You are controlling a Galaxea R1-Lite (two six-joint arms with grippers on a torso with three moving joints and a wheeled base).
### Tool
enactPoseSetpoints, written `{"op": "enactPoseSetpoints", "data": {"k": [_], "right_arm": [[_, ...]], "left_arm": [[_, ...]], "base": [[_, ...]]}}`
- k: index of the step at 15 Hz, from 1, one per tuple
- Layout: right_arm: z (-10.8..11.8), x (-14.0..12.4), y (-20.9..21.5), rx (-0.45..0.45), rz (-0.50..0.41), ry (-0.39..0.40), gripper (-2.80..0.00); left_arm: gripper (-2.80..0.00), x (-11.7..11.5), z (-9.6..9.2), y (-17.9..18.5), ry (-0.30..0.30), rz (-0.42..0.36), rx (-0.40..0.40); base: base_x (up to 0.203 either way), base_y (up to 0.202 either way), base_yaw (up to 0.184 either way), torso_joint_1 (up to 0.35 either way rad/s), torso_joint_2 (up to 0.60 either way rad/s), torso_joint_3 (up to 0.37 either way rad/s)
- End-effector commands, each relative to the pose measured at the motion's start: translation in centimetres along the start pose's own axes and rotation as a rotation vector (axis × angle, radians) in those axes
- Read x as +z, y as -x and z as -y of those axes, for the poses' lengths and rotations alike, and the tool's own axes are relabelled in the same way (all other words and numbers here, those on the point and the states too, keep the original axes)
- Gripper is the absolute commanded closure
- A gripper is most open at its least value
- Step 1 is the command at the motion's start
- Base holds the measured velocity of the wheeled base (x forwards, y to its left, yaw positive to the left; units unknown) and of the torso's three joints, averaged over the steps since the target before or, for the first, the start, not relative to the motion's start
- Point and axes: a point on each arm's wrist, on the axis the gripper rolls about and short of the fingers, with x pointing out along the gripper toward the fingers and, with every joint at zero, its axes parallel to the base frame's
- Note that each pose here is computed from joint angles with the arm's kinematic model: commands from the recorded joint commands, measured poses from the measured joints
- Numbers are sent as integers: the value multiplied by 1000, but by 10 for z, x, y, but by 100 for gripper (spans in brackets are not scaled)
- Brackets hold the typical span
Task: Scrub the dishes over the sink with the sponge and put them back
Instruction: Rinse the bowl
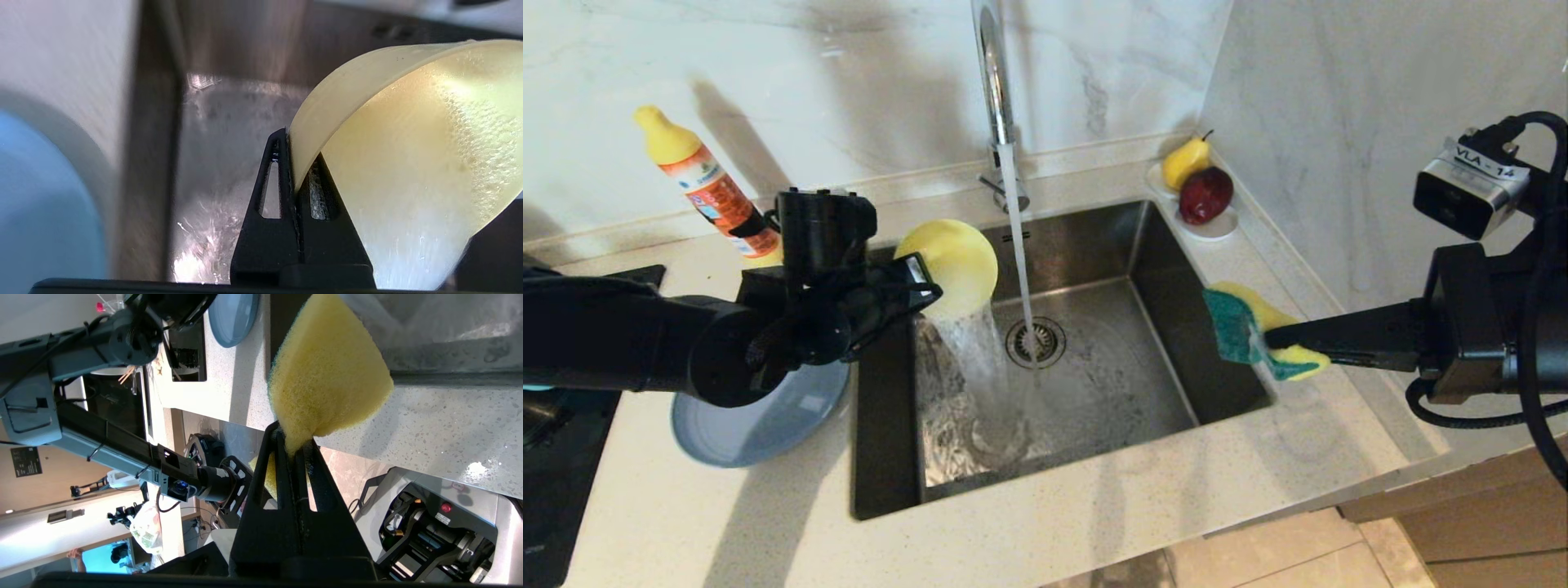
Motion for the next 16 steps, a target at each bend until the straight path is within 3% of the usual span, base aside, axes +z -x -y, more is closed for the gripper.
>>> {"op": "enactPoseSetpoints", "data": {"k": [1,5,9,12,13,15,16], "right_arm": [[0,0,0,3,-2,-3,0],[-2,0,2,6,2,0,0],[-1,0,1,5,0,-2,0],[1,0,-2,0,-7,-6,0],[1,0,-2,0,-7,-6,0],[1,1,-2,0,-7,-6,0],[1,1,-2,0,-7,-6,0]], "left_arm": [[0,3,-3,6,-101,97,9],[0,-3,-2,-6,-253,251,78],[0,-11,-6,-5,-348,295,98],[0,-17,-7,-6,-428,376,102],[0,-18,-7,-7,-453,443,103],[0,-27,-8,-13,-555,549,115],[0,-35,-9,-17,-613,538,120]], "base": [[0,0,0,0,0,0],[0,0,0,0,0,0],[0,0,0,0,0,0],[0,0,0,0,0,0],[0,0,0,0,0,0],[0,0,0,0,0,0],[0,0,0,0,0,0]]}}
